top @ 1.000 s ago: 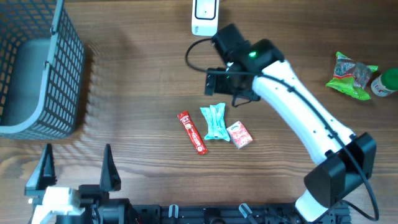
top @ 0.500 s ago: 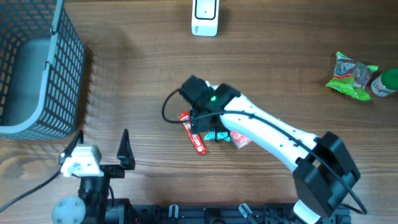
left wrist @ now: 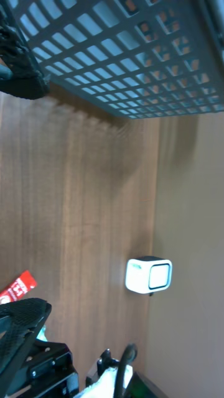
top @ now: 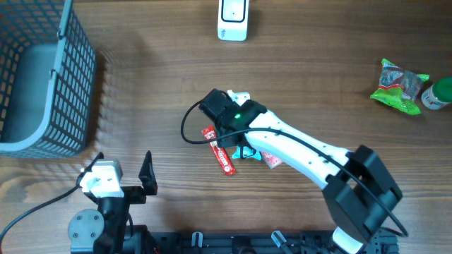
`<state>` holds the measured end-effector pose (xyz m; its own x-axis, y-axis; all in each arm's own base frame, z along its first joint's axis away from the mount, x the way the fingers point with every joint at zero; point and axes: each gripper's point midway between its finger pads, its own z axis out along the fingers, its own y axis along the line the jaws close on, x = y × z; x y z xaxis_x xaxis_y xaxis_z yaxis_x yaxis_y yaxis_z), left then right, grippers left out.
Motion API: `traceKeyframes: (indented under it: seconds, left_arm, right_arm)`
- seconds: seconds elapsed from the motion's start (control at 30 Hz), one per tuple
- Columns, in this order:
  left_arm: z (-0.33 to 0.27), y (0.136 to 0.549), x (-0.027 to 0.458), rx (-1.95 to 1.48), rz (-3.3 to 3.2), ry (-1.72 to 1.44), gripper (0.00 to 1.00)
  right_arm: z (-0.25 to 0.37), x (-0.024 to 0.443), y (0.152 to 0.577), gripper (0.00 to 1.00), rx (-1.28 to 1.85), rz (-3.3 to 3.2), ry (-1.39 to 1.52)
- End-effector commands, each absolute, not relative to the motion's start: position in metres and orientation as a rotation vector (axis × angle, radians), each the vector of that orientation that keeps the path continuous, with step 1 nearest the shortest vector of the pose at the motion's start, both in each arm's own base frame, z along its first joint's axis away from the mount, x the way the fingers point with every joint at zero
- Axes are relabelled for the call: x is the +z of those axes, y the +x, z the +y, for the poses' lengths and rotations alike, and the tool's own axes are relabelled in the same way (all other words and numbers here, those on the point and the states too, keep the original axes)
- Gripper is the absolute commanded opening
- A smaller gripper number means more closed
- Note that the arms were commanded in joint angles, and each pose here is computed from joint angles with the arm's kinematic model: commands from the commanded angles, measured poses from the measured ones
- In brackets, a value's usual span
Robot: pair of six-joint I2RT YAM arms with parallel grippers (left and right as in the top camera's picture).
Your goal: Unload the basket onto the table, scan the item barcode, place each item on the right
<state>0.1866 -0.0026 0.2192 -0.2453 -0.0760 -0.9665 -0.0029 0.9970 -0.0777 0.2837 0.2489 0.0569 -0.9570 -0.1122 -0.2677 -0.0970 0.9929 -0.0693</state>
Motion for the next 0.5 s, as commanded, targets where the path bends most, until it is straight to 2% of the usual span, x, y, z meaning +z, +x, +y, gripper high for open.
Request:
traceKeyframes:
  seconds: [0.0,0.07,0.13,0.33,0.47]
  left_arm:
    - [-0.001,0.187,0.214,-0.067,1.83,-0.071,1.0]
    - [-0.001,0.187,0.214,-0.067,1.83,-0.071,1.0]
    - [-0.001,0.187,0.213,-0.067,1.833,-0.072,1.0]
    - [-0.001,0.185,0.207,-0.066,1.857,-0.073,1.0]
    - [-0.001,0.183,0.2,-0.066,1.886,-0.074,1.0]
  right_arm:
    - [0.242,0.036,0.286,0.74,-0.202,2.859,-0.197]
    - [0.243,0.029,0.283,0.65,-0.215,2.876,-0.209]
    - [0.246,0.027,0.279,0.63,-0.219,2.88,-0.229]
    - [0.269,0.028,0.263,0.62,-0.185,2.864,-0.326]
    - [0.264,0.026,0.266,0.61,-0.26,2.822,-0.34]
